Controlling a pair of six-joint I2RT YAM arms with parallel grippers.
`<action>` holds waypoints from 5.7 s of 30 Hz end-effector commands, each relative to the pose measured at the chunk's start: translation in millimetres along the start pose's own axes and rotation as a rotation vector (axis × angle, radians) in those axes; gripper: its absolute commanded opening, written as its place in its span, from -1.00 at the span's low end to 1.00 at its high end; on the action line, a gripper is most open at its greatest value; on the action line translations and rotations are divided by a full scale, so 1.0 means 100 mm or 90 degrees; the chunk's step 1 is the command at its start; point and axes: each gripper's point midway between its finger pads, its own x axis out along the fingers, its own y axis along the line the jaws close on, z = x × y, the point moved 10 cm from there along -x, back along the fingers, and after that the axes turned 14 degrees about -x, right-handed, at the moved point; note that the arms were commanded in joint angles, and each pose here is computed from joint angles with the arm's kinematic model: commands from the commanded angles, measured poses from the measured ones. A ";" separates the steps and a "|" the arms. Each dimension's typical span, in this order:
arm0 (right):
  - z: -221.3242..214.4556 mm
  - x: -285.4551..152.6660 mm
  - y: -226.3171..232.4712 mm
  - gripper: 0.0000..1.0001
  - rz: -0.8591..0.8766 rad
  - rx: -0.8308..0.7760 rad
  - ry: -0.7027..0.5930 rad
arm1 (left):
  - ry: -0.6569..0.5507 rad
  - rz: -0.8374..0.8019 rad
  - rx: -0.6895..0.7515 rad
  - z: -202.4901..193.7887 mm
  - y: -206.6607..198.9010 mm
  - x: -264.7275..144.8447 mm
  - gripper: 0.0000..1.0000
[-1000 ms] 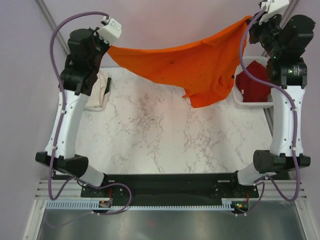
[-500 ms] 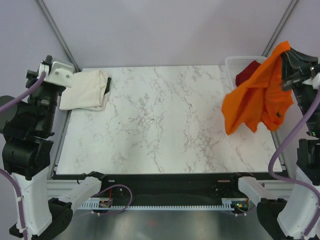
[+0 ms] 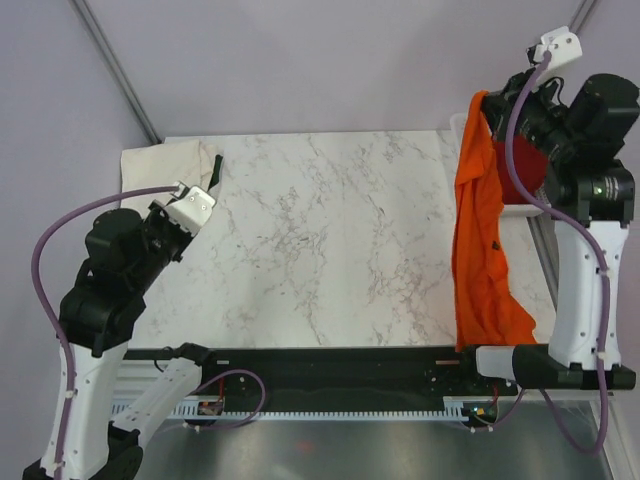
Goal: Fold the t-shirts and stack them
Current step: Flatten the tshirt out
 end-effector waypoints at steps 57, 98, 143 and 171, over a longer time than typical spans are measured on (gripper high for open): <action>-0.47 1.83 0.21 -1.00 0.034 -0.312 0.080 | 0.107 0.030 -0.077 0.29 0.13 0.84 0.83; -1.74 2.52 0.38 -1.00 0.010 -0.492 0.151 | 0.384 -0.275 -0.174 -0.61 -0.64 1.97 0.66; -2.00 2.49 0.53 -1.00 0.049 -0.419 0.146 | 0.467 -0.302 0.092 -0.73 -2.27 3.13 0.10; -2.01 2.47 0.54 -1.00 0.039 -0.393 0.155 | 0.465 -0.303 0.076 -0.73 -2.02 3.16 -0.96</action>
